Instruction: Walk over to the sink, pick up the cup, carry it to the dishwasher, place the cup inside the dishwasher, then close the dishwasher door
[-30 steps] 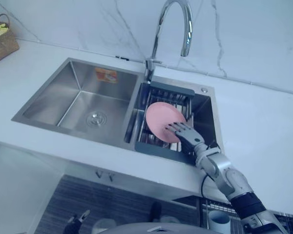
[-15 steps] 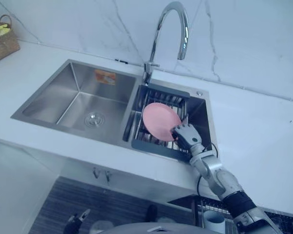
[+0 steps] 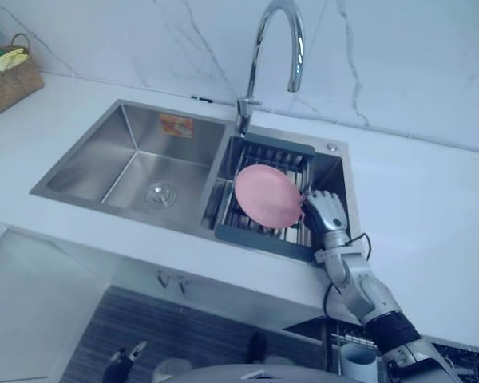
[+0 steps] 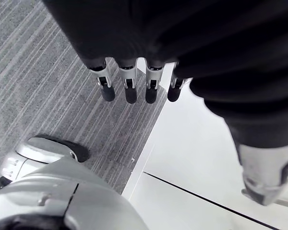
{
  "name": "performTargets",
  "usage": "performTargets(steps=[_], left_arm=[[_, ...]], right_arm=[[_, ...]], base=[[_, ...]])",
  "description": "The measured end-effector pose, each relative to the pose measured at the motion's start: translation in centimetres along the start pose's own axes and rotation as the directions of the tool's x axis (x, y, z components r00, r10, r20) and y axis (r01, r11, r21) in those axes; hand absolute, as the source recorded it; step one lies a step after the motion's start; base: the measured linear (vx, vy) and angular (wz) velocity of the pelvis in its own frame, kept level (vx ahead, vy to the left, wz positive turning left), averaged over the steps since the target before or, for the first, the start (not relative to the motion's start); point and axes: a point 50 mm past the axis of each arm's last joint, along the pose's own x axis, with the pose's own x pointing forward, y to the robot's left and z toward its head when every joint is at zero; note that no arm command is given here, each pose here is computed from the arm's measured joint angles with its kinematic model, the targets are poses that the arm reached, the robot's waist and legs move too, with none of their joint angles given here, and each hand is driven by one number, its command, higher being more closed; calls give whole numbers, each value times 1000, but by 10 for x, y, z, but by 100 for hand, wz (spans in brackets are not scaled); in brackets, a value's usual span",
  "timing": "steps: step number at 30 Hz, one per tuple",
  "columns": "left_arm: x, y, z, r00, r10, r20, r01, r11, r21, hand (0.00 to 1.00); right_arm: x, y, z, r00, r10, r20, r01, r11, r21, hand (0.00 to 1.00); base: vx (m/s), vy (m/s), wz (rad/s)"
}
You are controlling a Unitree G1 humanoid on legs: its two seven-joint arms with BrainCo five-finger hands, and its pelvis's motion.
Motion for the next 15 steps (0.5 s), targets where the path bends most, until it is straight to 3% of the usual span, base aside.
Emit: performTargets(steps=[6,7,12,15], left_arm=[[0,0,-1,1000,13,0,-13,1000,-2,0],[0,0,-1,1000,14,1,-14,1000,-2,0],[-1,0,-1,1000,15,4,-15,1000,-4,0],[-1,-3,-3,1000,9,1,-9,1000,-13,0]], right_arm=[[4,-14,-15,981,-133,-144,147,985,92,100],[4,-17,-17,976,-156,-155,170,982,87,0],[14,-24,-16,971,-178,-159,200,971,133,0],[20,-31,-9,986,-109,-124,138,957,257,0]], base=[[17,15,0],[0,0,0],[0,0,0],[0,0,0]])
